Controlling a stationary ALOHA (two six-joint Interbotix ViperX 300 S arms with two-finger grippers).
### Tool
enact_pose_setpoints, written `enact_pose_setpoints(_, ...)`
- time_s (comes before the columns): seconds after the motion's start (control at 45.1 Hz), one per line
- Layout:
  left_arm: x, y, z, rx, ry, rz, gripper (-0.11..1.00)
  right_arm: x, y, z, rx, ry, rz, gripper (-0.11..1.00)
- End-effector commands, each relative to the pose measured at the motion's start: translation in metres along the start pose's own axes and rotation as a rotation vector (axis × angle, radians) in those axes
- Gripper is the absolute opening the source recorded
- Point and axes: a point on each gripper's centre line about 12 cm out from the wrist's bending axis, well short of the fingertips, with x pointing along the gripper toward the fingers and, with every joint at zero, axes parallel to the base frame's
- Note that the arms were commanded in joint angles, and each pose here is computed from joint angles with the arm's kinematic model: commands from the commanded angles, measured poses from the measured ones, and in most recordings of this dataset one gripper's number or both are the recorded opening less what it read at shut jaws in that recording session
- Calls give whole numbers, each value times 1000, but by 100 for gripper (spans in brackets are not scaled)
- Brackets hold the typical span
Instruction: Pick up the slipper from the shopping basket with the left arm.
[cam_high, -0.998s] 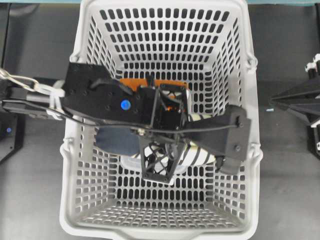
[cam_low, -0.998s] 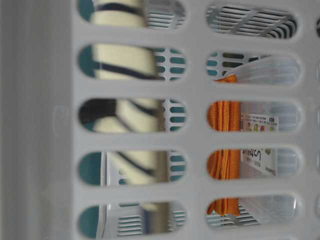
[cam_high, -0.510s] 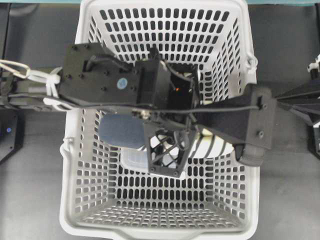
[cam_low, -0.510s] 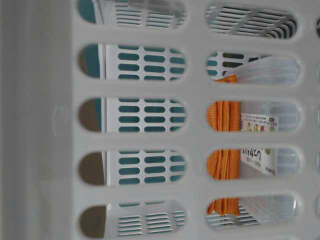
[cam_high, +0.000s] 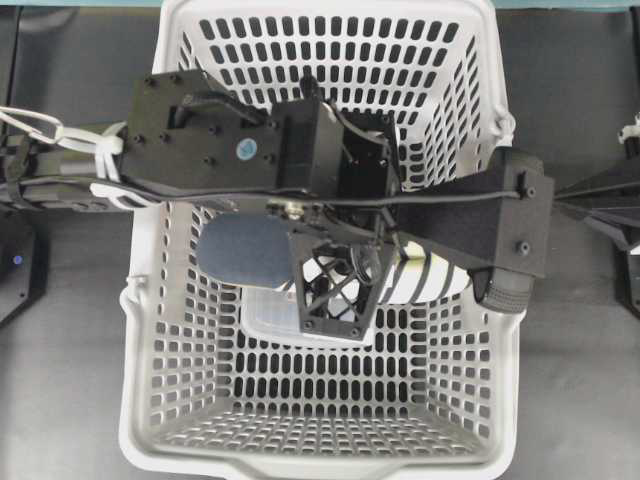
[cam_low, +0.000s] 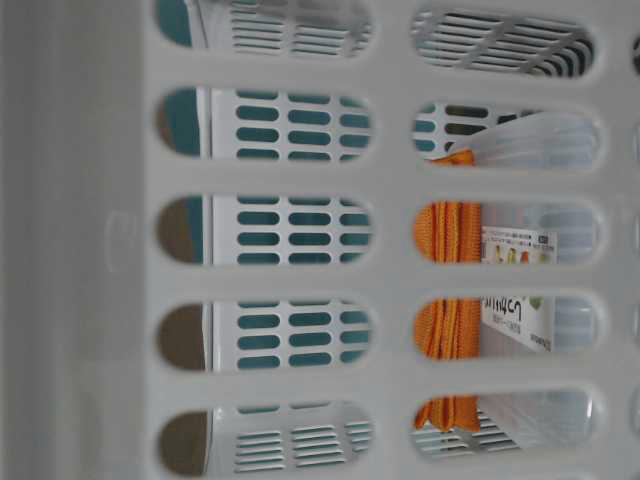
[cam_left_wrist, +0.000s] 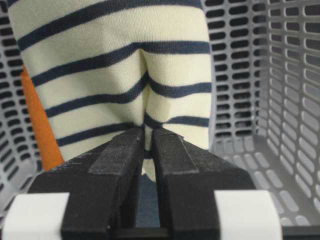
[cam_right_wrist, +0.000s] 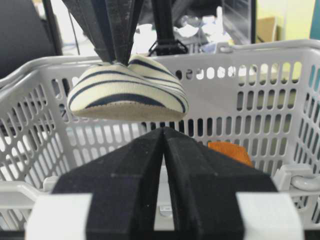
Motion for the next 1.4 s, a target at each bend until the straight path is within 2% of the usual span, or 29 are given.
enact_pose_setpoints(0.0, -18, 1, 0, -4, -46, 4, 6, 1, 0, 2, 5, -6, 0, 0)
enact_pose_setpoints(1.374, -16, 0, -1, -12, -35, 4, 6, 0, 0, 2, 5, -9, 0, 0)
